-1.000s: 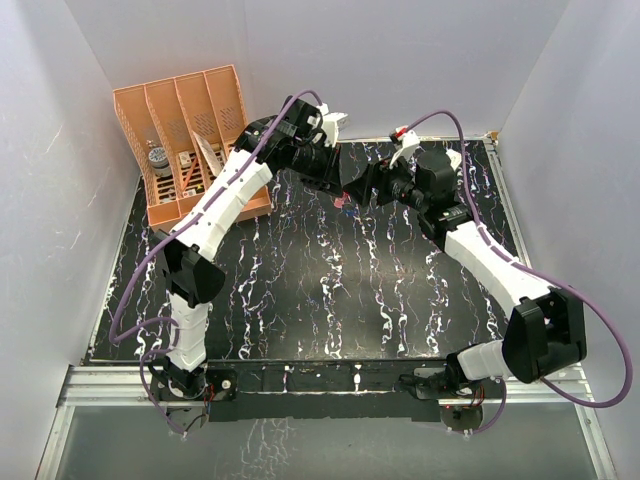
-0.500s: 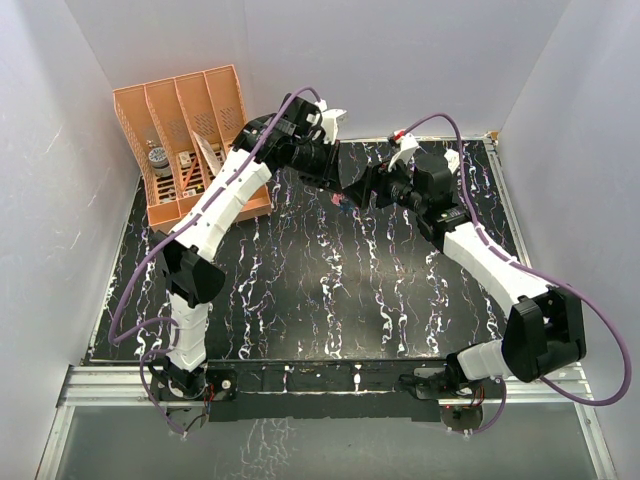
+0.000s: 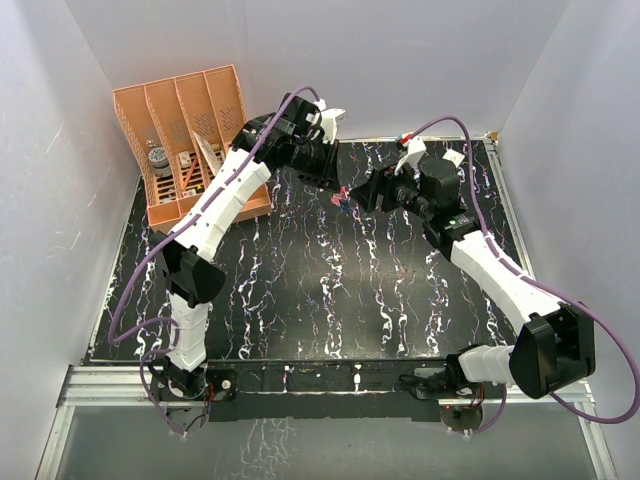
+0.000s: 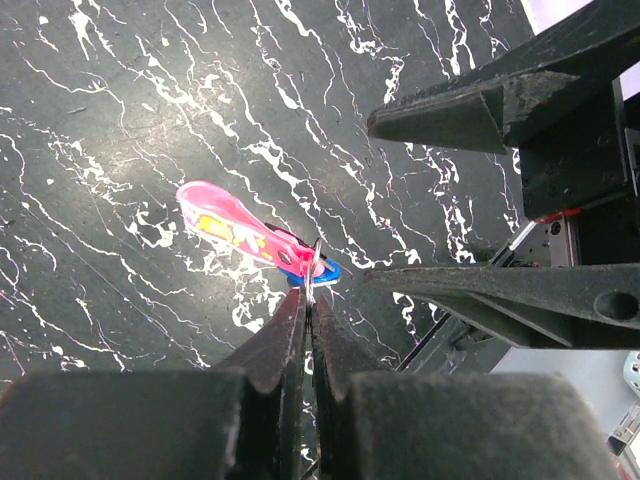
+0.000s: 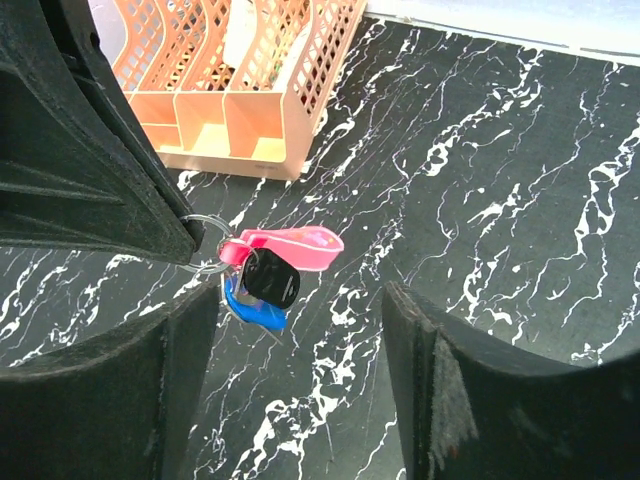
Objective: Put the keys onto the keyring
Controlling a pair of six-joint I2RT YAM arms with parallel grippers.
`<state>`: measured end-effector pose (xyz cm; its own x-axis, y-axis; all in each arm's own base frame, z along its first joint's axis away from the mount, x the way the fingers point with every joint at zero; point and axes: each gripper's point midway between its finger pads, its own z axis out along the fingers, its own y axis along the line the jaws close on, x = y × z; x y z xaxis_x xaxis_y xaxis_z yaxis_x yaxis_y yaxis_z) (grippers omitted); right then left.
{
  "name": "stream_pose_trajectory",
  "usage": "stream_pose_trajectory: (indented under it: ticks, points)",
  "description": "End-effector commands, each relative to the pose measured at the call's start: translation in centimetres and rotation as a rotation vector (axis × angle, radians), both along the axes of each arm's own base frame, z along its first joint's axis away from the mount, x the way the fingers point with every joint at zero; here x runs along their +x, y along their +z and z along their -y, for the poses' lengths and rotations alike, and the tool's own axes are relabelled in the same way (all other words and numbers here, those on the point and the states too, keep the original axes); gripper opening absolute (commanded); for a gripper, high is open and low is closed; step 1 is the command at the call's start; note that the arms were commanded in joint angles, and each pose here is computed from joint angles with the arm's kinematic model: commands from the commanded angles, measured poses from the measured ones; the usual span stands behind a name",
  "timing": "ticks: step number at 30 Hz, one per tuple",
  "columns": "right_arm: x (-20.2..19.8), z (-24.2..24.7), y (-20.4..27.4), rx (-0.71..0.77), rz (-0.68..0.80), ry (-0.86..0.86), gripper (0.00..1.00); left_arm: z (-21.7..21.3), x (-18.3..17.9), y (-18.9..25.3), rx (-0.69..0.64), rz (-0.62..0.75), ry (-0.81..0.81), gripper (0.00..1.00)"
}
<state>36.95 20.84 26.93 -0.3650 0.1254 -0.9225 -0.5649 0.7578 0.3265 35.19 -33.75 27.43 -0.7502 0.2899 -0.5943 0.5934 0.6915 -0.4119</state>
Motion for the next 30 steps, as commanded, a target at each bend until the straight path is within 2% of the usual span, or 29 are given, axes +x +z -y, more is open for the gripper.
stream_pose_trajectory:
  ticks: [1, 5, 11, 22, 24, 27, 30]
  points:
    - [0.2, -0.5, 3.9, 0.031, 0.107, 0.028, 0.59, 0.0, -1.2, 2.2, -0.039, 0.017, -0.032, 0.00]
    - [0.5, -1.5, 3.3, 0.025, 0.093, 0.086, 0.53, 0.3, -1.8, 2.2, -0.057, 0.005, -0.070, 0.00]
    - [0.4, -1.8, 4.2, 0.037, 0.156, 0.114, 0.53, 0.9, -2.7, 2.5, -0.093, -0.005, -0.135, 0.00]
    - [0.3, -2.1, 4.5, 0.035, 0.165, 0.133, 0.50, 1.2, -3.4, 2.5, -0.114, -0.018, -0.178, 0.00]
    - [0.4, -2.1, 4.5, 0.035, 0.167, 0.133, 0.46, 1.2, -3.5, 2.5, -0.119, -0.020, -0.186, 0.00]
    - [0.5, -2.1, 4.5, 0.034, 0.167, 0.133, 0.29, 1.2, -3.6, 2.6, -0.121, -0.019, -0.190, 0.00]
    - [0.6, -2.2, 4.5, 0.034, 0.164, 0.133, 0.26, 1.2, -3.6, 2.5, -0.121, -0.020, -0.192, 0.00]
